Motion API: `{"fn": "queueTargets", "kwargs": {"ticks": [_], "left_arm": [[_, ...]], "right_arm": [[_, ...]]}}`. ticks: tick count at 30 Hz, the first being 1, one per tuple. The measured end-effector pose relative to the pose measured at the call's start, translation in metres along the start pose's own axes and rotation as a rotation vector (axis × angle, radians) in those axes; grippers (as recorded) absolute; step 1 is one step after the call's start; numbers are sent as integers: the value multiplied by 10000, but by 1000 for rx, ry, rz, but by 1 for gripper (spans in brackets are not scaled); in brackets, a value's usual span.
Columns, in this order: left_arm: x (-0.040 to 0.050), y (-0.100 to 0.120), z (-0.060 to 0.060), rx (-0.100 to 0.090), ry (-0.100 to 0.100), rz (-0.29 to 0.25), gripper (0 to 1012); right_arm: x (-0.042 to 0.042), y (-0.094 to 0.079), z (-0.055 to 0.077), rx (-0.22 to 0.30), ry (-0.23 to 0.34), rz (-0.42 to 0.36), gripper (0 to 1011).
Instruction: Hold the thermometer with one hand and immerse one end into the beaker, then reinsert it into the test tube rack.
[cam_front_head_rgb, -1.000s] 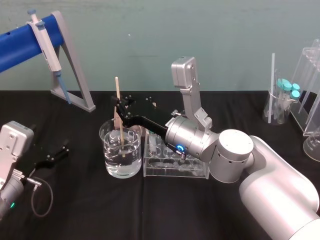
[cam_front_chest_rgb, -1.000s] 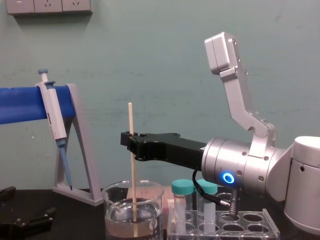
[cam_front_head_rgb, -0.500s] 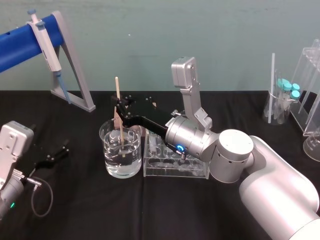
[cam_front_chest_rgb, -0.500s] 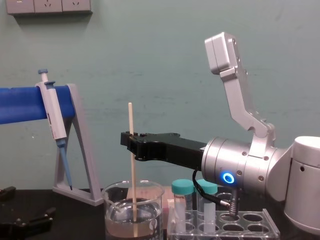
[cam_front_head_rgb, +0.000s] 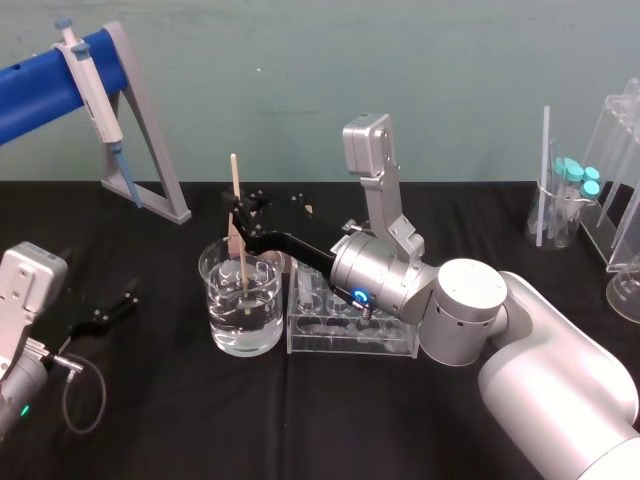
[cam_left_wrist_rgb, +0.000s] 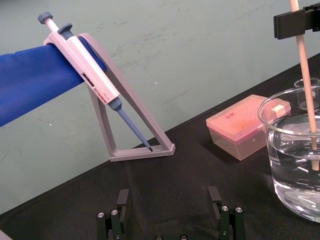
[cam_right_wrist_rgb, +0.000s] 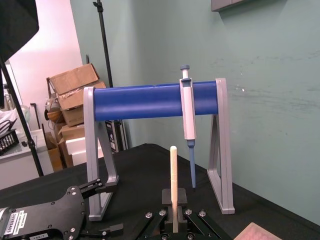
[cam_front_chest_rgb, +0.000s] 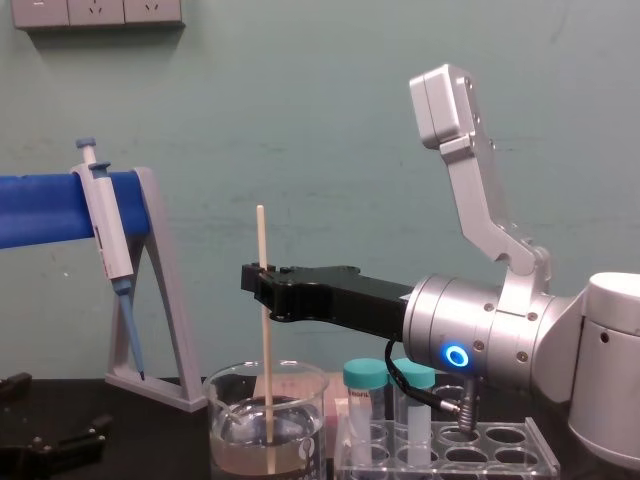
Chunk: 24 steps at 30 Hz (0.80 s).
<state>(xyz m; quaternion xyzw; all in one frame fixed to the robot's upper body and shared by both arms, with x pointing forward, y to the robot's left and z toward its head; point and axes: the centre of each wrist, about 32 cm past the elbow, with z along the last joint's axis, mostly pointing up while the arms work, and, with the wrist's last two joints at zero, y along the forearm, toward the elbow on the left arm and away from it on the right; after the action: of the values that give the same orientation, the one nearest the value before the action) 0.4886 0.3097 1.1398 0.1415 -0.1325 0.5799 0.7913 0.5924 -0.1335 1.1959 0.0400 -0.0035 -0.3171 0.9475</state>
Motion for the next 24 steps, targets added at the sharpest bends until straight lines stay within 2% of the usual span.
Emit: {"fn": "queueTargets", "kwargs": {"ticks": [24], "left_arm": [[0, 0, 0, 0, 0, 0, 1004]], "right_arm": [[0, 0, 0, 0, 0, 0, 48]]}}
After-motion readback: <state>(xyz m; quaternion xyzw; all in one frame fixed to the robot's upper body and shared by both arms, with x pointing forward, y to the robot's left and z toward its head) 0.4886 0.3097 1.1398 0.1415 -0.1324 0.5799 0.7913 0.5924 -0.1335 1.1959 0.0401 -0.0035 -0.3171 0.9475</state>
